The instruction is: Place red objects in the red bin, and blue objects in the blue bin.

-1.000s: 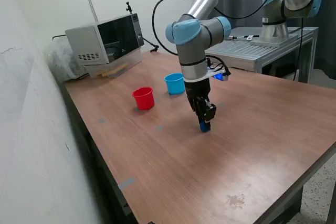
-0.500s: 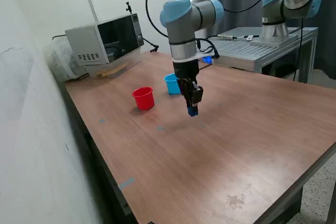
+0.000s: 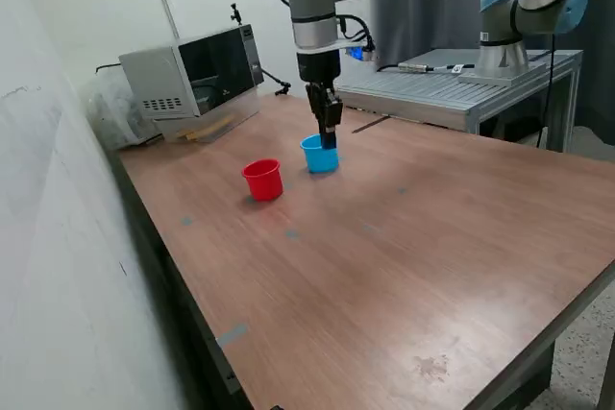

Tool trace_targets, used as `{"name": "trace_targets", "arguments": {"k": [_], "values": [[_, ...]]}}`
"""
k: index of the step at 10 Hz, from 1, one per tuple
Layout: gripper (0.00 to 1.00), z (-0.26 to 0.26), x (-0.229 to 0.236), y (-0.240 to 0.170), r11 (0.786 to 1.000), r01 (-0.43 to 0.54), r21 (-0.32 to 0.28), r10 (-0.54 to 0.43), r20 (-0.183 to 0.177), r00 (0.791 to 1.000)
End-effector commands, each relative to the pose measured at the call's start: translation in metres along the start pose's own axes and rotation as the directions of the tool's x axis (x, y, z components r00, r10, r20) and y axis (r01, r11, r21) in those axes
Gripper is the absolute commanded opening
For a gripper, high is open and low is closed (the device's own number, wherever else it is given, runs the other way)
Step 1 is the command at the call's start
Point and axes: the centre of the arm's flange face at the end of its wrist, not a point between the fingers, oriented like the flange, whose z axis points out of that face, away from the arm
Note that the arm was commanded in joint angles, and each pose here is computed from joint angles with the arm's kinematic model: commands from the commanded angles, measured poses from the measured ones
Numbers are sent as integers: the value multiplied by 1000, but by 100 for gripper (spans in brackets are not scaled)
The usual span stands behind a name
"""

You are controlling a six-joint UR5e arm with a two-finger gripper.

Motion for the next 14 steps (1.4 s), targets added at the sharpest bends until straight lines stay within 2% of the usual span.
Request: {"name": "trace_targets", "arguments": {"k": [1, 3, 4, 6, 7, 13, 14], "values": [[0, 1, -89, -12, 994, -96, 57, 93, 62, 994], [0, 12, -138, -17, 984, -153, 85, 142, 128, 982], [0, 17, -155, -17, 980, -176, 94, 163, 138, 977], [0, 33, -188, -17, 967, -224, 119, 206, 147, 968], [0, 32, -195, -14, 966, -235, 109, 219, 143, 965], [0, 46, -184, -18, 974, -205, 99, 192, 126, 973], [100, 46, -183, -18, 974, -201, 103, 188, 125, 974]]}}
